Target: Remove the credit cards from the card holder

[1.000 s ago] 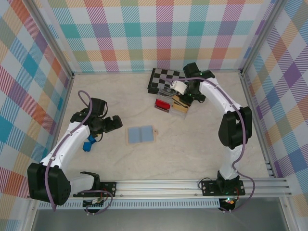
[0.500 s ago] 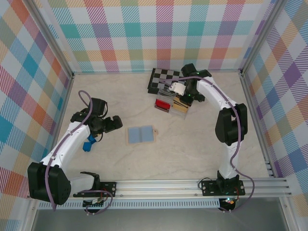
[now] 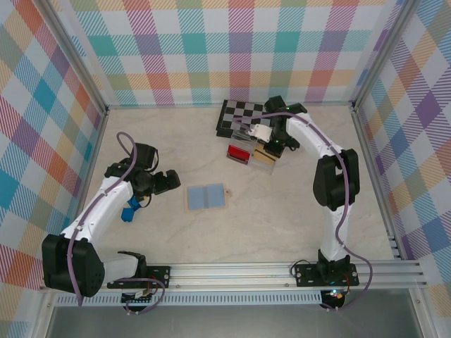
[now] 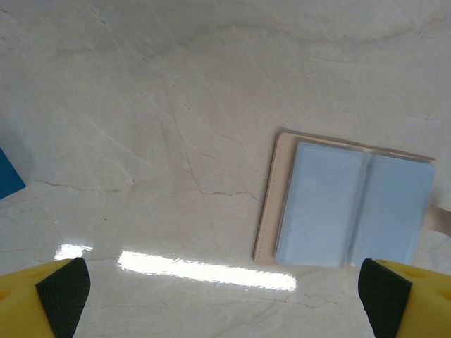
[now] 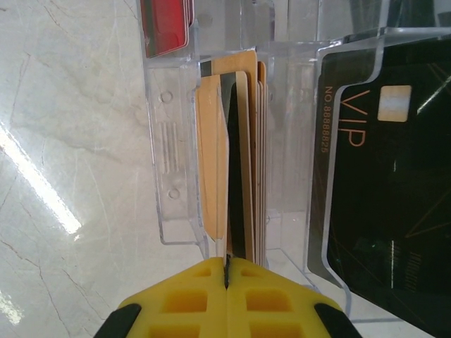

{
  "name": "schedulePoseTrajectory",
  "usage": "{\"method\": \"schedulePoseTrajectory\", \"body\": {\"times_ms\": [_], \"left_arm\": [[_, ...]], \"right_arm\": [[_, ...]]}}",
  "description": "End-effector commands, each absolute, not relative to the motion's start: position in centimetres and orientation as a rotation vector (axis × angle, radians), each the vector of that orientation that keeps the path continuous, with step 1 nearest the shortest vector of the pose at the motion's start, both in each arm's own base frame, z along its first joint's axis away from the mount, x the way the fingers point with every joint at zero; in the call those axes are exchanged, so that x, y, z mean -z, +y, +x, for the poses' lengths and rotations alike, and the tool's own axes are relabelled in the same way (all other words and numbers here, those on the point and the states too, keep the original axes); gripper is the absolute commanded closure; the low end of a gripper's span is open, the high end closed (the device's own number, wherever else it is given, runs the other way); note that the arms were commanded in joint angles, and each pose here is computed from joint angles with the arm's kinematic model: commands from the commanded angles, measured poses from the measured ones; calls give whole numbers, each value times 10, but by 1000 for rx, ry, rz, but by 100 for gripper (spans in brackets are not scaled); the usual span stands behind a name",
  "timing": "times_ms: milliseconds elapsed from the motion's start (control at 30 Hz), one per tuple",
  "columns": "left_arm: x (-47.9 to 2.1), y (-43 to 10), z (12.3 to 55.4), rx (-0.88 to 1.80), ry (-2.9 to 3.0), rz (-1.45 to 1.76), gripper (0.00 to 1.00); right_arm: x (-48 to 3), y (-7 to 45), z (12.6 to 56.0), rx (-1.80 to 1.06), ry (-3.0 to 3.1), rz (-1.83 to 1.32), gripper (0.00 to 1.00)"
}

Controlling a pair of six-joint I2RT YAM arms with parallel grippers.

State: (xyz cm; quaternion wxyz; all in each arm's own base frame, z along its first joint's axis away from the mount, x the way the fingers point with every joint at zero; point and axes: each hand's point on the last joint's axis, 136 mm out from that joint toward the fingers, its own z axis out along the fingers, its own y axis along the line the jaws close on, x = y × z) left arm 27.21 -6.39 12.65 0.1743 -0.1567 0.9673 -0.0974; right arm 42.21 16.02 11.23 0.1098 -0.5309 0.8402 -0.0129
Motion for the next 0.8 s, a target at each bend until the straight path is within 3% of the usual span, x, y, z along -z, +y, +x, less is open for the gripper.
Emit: {"method": "schedulePoseTrajectory", "body": {"times_ms": [0,300,500,767], "left_arm": [[-125,-64,272,286,2754,-442,0],[-122,-64,272,281,2762,-443,0],[-121,-64,272,286,2768,-437,0],[-122,-65,272,298,2761,-437,0]], "right_arm": [[-106,159,418,-10,2528,-1536,100],[-102,161,429,5,2567,-1491,95],[-104,160,438,45,2581,-1426,79],[-122,167,436,-6,2556,-1366,77]]}}
